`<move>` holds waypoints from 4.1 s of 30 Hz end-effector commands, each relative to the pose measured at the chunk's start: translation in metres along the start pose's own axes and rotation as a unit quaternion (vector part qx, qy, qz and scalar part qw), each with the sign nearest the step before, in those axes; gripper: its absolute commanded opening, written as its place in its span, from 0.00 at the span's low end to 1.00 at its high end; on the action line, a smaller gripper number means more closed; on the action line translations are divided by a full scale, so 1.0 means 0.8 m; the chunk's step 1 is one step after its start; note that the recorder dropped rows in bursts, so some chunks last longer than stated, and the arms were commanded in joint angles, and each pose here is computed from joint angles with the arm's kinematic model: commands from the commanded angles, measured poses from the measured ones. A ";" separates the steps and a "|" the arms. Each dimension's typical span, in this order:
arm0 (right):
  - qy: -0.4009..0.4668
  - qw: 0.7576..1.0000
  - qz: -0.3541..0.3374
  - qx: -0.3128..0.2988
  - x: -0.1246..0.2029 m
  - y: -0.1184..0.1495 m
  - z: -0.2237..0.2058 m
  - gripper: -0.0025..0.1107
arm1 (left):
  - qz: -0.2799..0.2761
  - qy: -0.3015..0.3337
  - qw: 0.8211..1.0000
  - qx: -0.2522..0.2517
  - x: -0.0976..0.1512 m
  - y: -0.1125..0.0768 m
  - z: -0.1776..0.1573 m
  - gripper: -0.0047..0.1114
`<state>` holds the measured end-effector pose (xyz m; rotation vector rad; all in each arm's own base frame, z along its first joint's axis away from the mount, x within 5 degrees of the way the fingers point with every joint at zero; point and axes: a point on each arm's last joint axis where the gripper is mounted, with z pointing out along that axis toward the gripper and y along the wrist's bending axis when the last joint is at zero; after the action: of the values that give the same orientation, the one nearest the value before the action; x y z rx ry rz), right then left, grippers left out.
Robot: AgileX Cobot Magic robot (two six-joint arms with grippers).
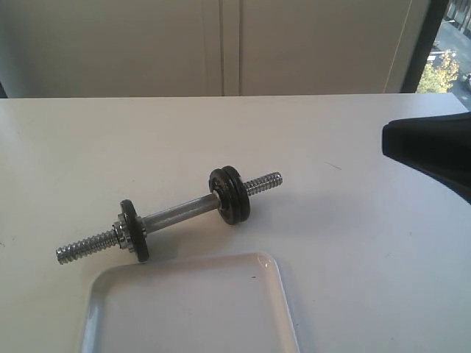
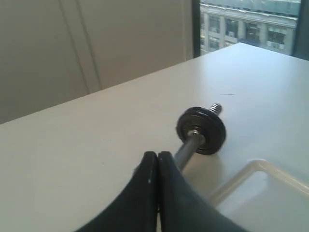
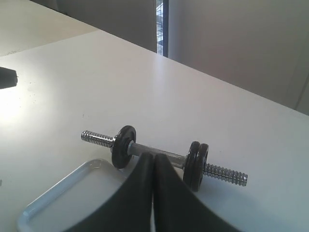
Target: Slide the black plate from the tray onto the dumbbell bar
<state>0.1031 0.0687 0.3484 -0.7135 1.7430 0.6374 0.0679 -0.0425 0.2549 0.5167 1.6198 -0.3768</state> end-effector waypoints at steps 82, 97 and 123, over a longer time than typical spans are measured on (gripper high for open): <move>-0.140 0.973 -0.128 -0.130 -0.002 0.091 -0.088 0.02 | -0.121 0.115 0.965 -0.200 0.115 0.017 -0.027 0.04; -0.141 0.986 0.003 -0.091 0.039 0.076 -0.076 0.02 | -0.121 0.115 0.965 -0.200 0.115 0.017 -0.027 0.04; -0.048 0.952 0.165 0.255 0.224 -0.010 -0.035 0.02 | -0.121 0.115 0.965 -0.200 0.115 0.017 -0.027 0.04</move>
<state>0.0480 0.0224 0.1809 -0.2836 1.8535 0.3431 0.0512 -0.0096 0.1678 0.0654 1.9294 -0.1547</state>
